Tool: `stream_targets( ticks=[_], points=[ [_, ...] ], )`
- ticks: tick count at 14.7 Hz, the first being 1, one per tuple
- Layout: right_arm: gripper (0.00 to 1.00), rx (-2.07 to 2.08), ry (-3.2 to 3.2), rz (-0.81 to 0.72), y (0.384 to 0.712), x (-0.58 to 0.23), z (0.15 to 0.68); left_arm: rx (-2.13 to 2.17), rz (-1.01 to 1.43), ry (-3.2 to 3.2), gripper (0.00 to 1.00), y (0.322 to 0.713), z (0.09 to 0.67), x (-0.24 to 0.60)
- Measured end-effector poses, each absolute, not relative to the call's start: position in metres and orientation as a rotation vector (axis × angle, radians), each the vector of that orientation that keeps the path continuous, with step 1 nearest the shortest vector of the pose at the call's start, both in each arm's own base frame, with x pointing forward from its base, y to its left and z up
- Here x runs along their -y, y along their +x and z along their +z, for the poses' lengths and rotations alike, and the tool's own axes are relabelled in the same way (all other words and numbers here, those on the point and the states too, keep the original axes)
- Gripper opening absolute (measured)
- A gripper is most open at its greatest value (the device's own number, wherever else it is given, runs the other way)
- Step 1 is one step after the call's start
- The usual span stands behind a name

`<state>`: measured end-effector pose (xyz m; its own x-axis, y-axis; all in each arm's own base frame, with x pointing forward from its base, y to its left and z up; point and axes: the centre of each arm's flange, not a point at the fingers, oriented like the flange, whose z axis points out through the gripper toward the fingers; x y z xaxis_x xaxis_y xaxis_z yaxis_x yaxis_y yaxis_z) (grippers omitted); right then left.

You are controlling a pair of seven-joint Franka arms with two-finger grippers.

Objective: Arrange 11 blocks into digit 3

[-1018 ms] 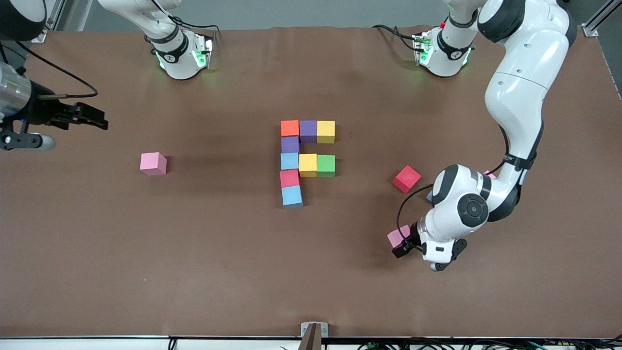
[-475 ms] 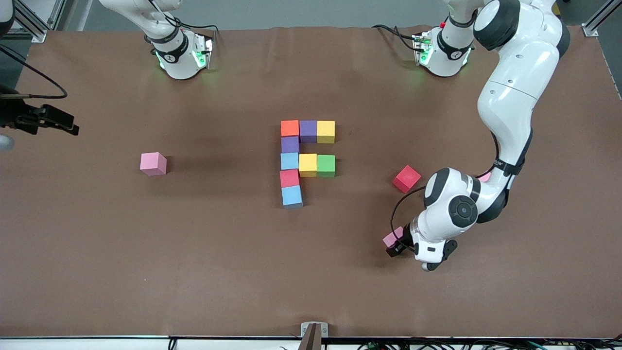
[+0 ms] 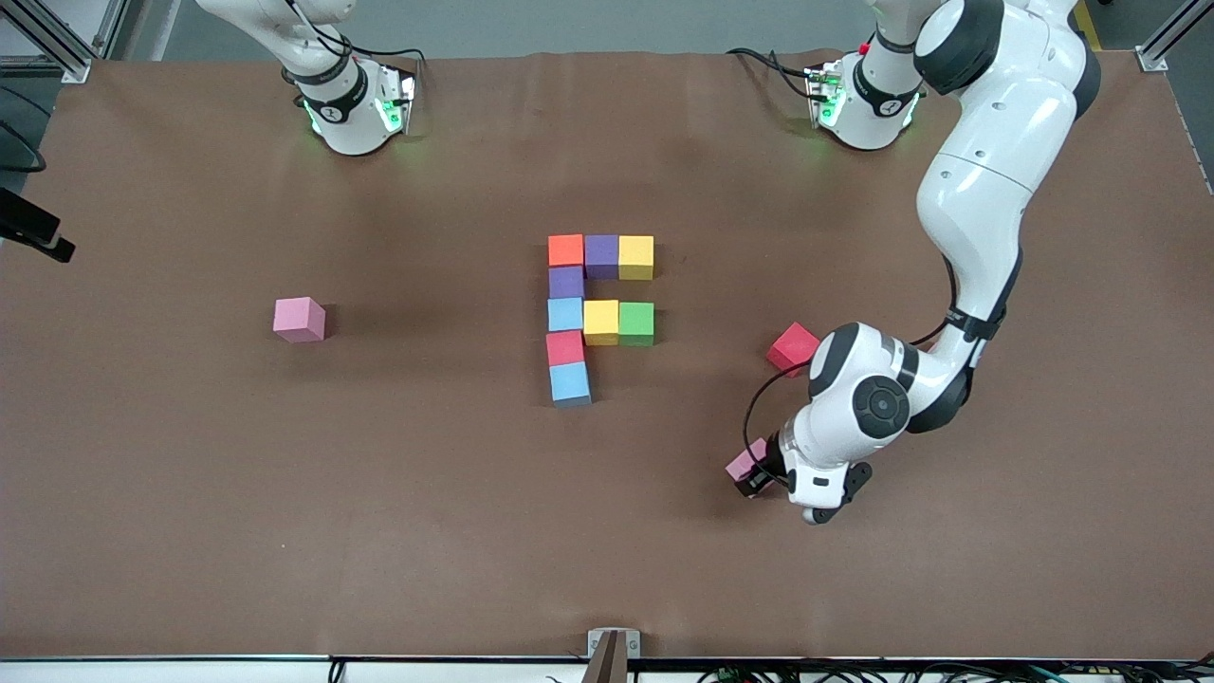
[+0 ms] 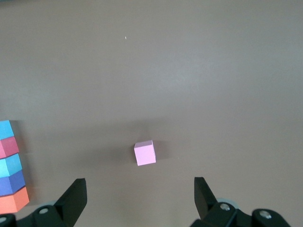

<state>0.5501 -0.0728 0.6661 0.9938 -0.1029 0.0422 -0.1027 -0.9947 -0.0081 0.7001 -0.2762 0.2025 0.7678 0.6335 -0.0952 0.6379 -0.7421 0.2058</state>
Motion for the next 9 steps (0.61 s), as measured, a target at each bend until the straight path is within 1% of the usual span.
stream_targets(
  ticks=[2,5,9],
  points=[
    [1.0,-0.156,-3.132,-0.092,0.55,0.071,0.674,-1.079,-0.053,2.712,0.56,0.695,0.21,0.29],
    [1.0,-0.139,-3.132,-0.087,0.551,0.065,0.673,-1.198,-0.083,2.636,0.56,0.689,0.233,0.31],
    [1.0,-0.125,-3.129,0.007,0.546,0.06,0.666,-1.429,-0.16,2.501,0.56,0.671,0.245,0.35]
  ],
)
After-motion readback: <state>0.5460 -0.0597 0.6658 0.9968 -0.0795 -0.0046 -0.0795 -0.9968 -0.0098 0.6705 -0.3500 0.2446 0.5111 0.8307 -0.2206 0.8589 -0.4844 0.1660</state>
